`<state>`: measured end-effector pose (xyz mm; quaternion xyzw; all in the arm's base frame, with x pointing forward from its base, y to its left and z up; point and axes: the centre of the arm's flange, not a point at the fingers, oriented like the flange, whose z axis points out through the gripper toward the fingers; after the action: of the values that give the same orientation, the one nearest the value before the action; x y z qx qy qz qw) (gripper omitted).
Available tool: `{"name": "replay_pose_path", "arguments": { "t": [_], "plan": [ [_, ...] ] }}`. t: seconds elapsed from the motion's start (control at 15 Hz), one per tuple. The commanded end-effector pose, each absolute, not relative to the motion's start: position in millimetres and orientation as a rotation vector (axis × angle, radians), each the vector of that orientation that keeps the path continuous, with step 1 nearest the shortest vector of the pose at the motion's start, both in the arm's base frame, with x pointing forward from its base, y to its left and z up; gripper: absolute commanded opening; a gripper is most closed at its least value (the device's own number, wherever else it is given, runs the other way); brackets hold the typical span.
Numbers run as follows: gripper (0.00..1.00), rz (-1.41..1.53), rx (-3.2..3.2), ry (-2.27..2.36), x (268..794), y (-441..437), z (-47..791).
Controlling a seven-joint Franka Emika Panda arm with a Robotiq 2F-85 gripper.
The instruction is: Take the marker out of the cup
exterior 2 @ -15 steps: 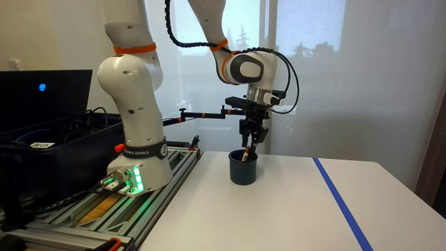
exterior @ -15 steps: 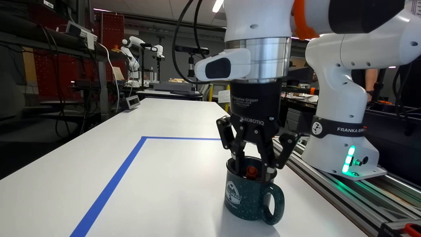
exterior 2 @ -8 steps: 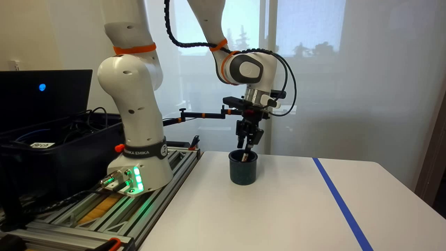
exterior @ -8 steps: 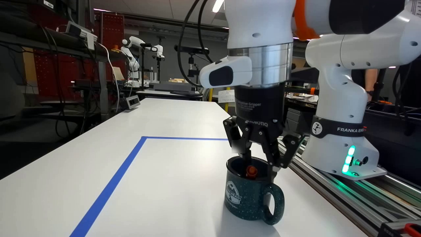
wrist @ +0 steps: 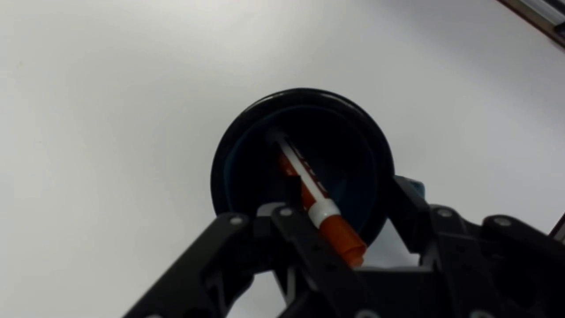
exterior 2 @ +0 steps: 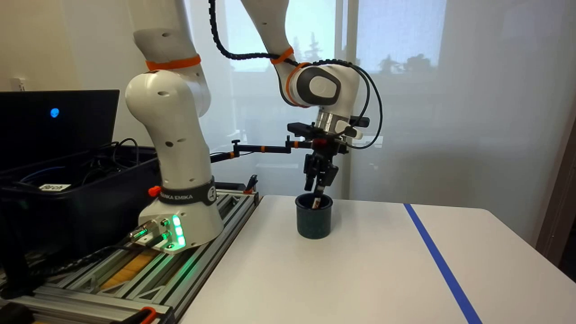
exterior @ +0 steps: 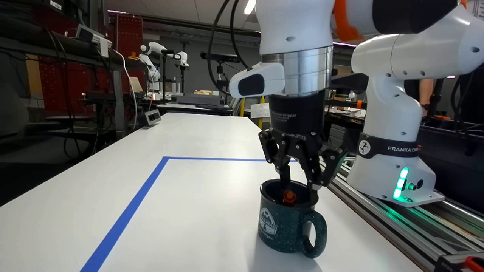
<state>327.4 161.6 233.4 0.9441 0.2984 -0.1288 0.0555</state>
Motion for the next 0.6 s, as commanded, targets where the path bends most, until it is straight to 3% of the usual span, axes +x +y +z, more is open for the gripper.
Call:
{"name": "replay_pose_path", "arguments": {
  "t": [0.0,0.53],
  "plan": [
    [0.53,-0.368,2.863,0.871,323.6,155.9,245.1],
    [0.57,-0.313,2.880,0.885,331.5,163.6,237.4]
  ]
}}
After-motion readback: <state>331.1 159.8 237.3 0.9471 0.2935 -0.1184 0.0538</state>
